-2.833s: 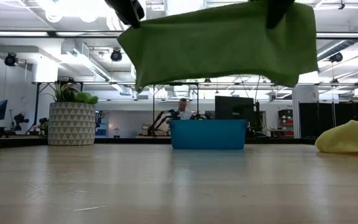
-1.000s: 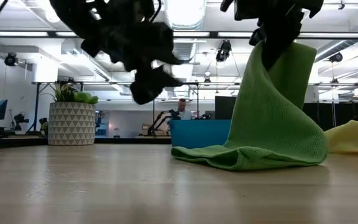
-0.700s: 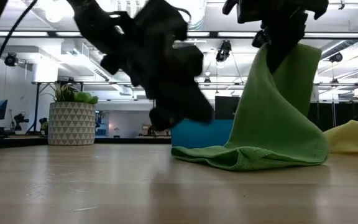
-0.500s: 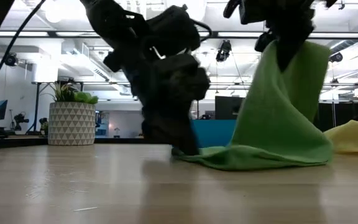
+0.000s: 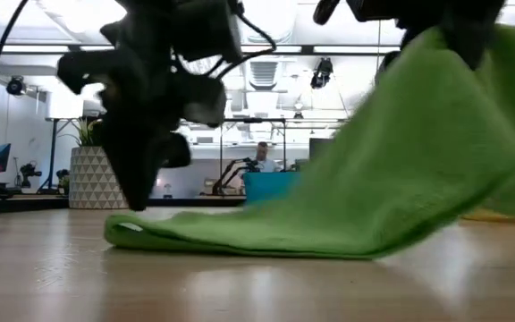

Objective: Fold microfiber towels
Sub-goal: Fold the green microfiber cloth

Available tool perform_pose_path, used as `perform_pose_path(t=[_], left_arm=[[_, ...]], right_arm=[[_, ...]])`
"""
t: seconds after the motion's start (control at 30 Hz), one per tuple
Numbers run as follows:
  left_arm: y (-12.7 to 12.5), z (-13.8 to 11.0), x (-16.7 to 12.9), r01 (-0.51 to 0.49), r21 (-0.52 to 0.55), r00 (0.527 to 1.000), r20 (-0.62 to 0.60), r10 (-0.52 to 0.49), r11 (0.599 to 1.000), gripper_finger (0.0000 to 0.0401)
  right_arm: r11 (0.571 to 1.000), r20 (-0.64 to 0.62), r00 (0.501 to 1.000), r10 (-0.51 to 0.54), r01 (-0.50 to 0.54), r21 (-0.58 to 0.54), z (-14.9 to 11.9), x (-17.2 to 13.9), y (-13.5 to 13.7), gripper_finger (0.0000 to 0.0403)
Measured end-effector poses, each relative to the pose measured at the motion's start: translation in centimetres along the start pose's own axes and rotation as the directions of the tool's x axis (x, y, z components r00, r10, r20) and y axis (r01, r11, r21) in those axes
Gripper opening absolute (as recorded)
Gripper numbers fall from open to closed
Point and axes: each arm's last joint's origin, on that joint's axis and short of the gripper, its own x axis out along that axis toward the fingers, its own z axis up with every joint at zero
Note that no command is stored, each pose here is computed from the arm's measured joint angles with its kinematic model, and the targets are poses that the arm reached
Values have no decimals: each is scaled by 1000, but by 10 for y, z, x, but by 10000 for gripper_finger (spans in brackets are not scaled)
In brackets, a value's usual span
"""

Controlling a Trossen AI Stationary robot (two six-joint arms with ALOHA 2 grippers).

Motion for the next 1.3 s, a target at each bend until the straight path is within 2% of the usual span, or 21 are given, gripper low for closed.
perform_pose_path(t=[0.07,0.27,0.37,0.5,0.63,0.8,0.9,1.03,1.17,1.3], left_arm=[[3,-9,4,-8,-11,999,-34,8,1000,0],[8,-22,13,-12,-44,999,-52,10,999,0],[6,-23,8,-2,-30,1000,-21,1,1000,0],[-1,-14,-7,32,5,994,105,-32,999,0],[-6,-1,-17,64,31,968,240,-70,997,0],[-14,22,-25,114,106,869,471,-151,988,0],[-8,24,-6,113,77,888,439,-136,991,0],[-2,26,18,137,36,912,385,-141,990,0],[4,22,36,156,15,937,313,-153,988,0],[9,14,37,146,-17,961,241,-137,989,0]], right_arm=[[999,-14,1000,6,-7,-33,2,16,0,8],[999,-162,986,-33,32,-8,-3,67,-26,9],[998,-235,971,-51,60,32,-9,86,-43,9],[994,-288,957,-44,71,85,-17,98,-60,9],[991,-282,959,-37,71,110,-20,95,-69,9],[987,-241,967,-76,107,121,-22,82,-74,10],[980,-201,976,-81,115,162,-21,71,-76,29],[971,-151,985,-86,117,210,-24,56,-73,84],[971,-83,989,-120,135,198,-29,36,-64,144],[972,25,984,-174,168,162,-41,18,-49,181]])
